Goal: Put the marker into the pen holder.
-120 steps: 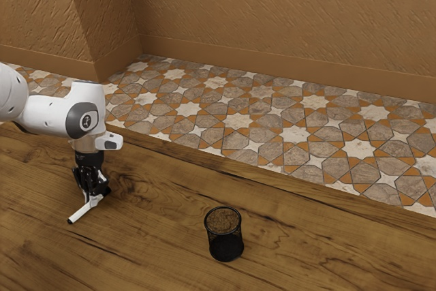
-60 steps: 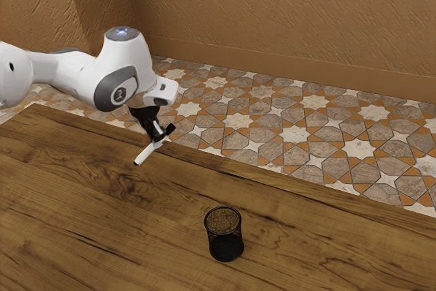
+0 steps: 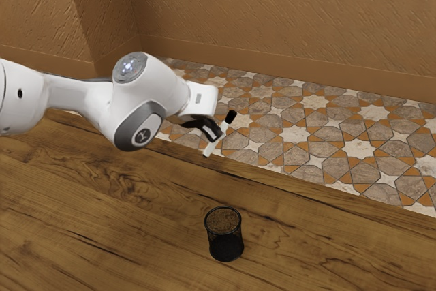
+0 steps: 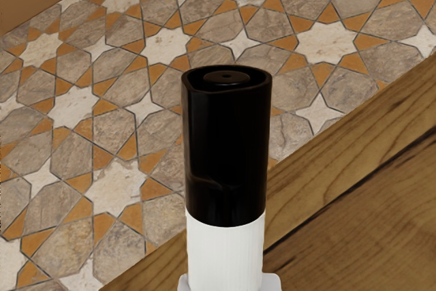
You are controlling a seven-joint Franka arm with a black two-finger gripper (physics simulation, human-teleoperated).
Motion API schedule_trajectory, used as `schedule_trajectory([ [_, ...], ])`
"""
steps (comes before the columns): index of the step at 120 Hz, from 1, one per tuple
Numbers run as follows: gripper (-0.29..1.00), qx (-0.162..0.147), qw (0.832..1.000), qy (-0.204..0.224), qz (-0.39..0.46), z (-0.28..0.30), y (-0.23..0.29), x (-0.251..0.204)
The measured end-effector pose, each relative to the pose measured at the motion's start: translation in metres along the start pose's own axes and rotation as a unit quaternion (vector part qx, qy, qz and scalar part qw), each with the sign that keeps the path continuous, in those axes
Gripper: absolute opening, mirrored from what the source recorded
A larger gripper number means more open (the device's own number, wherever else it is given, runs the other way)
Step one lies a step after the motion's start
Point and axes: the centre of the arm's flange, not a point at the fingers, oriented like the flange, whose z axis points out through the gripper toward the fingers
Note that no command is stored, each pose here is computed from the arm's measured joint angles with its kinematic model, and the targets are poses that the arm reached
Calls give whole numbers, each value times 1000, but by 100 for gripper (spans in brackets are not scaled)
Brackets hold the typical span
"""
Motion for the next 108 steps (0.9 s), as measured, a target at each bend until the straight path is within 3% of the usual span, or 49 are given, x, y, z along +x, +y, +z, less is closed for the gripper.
schedule_trajectory([
  [16,-8,-1,1000,25,0,-35,47,-3],
  [59,-8,-20,998,16,-61,-58,129,-30],
  [108,-8,-28,987,-16,-157,-36,137,-50],
])
